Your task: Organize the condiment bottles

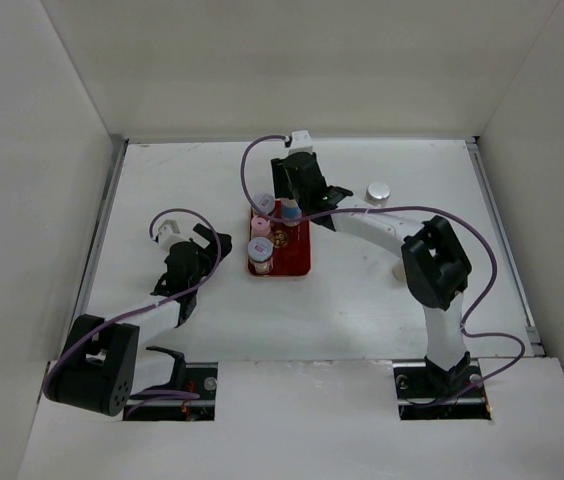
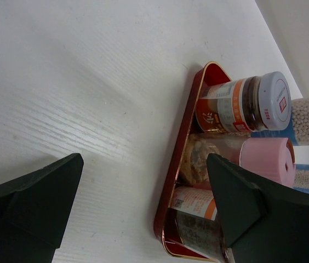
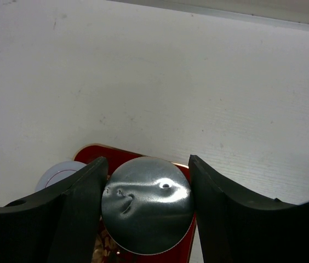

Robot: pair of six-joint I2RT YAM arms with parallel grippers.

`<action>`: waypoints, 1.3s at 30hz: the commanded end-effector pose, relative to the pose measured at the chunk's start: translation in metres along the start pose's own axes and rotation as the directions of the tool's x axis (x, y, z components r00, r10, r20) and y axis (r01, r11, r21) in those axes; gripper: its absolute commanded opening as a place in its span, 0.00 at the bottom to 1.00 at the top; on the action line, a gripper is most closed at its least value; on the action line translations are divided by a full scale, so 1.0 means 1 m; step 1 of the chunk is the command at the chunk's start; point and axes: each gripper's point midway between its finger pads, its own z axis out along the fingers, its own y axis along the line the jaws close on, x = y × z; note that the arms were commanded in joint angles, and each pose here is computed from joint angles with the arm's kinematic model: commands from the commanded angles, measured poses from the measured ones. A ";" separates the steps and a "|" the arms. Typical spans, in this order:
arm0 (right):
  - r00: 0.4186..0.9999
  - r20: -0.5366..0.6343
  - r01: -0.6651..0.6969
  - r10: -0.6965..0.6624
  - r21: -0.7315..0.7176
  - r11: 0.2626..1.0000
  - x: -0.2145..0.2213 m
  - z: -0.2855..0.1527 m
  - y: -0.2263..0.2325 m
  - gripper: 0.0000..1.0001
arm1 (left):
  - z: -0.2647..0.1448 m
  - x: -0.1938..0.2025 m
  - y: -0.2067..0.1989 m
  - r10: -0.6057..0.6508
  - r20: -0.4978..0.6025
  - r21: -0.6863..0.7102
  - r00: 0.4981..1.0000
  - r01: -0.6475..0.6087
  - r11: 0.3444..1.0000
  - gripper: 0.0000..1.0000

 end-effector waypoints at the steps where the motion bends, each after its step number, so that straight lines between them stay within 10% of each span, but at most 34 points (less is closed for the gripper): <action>1: 0.990 0.131 -0.056 0.054 0.012 0.998 -0.051 -0.009 -0.009 0.60 | 0.000 -0.010 -0.014 -0.017 0.035 0.052 0.999 0.015 0.999 1.00; 15: 0.992 0.102 -0.074 0.072 0.012 0.997 -0.030 -0.018 -0.012 0.83 | -0.001 -0.011 -0.015 -0.017 0.039 0.055 0.999 0.015 0.998 1.00; 26: 0.945 0.268 -0.184 0.188 -0.041 0.982 -0.097 -0.117 -0.041 0.88 | 0.000 -0.011 -0.013 -0.018 0.041 0.049 0.999 0.016 0.999 1.00; 39: 0.934 0.219 -0.356 0.281 0.579 0.733 0.049 -0.235 -0.273 0.93 | 0.000 -0.006 -0.017 -0.015 0.026 0.058 1.000 0.013 0.998 1.00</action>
